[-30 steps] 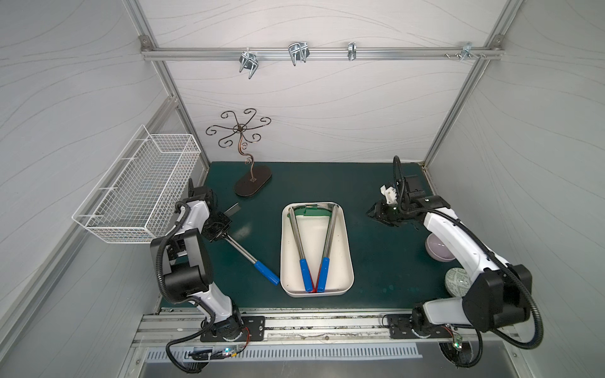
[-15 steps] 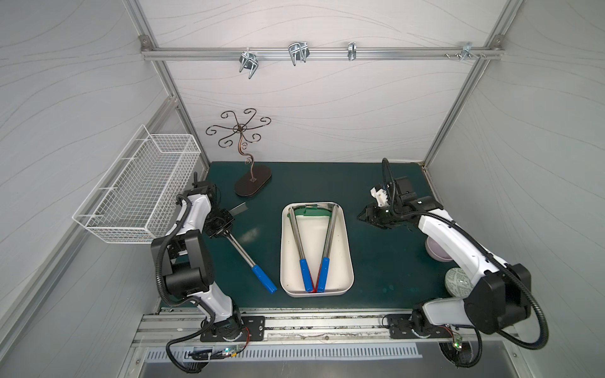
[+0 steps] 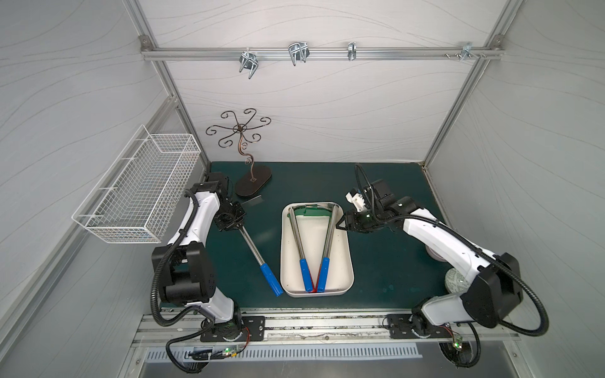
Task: Put the small hoe into the storage box
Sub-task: Place the hoe in the storage box.
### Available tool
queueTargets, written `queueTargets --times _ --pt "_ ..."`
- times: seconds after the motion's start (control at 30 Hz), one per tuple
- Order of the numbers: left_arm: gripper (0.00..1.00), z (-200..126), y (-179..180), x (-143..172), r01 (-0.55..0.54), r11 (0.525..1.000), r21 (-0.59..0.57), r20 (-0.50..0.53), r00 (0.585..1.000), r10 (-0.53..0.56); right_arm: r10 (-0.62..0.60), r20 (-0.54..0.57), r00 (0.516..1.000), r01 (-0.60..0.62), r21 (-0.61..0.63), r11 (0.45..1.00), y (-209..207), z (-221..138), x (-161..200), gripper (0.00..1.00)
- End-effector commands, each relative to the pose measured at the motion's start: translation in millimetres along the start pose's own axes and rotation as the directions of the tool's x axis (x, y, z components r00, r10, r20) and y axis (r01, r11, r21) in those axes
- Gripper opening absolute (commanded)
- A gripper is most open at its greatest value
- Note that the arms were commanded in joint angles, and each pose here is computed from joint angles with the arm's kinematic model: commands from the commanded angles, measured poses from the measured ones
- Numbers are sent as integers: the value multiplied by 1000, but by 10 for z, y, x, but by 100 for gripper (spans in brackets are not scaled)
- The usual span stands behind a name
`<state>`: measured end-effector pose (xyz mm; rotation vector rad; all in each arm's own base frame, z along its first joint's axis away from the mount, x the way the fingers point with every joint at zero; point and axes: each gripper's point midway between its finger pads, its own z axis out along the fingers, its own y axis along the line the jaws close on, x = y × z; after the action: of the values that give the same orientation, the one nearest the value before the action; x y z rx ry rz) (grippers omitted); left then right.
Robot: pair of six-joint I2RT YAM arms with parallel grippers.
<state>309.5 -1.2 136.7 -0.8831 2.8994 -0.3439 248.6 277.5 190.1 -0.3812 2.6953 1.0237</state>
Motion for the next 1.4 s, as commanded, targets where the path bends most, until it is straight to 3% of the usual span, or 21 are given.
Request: queueTargets --times 0.0,0.27,0.47,0.87,1.13,1.23,1.37 --pt "0 -115 -284 157 -23 993 115 -22 999 25 -45 -17 999 44 -69 997 285 82 -3 51" --pt "0 -306 -660 330 -73 969 234 -58 994 89 -135 -76 988 119 -189 975 713 267 170 53" --pt "0 -203 -1020 528 -114 950 290 -85 986 144 -203 -129 971 167 -247 955 1004 460 363 57" --pt "0 -99 -1597 659 -152 929 339 -78 979 189 -230 -197 953 185 -219 958 1146 749 678 62" --pt "0 -105 -1716 709 -161 924 347 -78 977 200 -211 -217 953 174 -180 968 1059 959 724 63" --pt "0 -112 -1740 716 -164 922 352 -75 976 202 -211 -222 952 171 -188 967 1087 1042 740 58" --pt "0 -108 -1749 736 -163 920 355 -82 975 204 -221 -219 950 176 -205 963 1143 1103 745 31"
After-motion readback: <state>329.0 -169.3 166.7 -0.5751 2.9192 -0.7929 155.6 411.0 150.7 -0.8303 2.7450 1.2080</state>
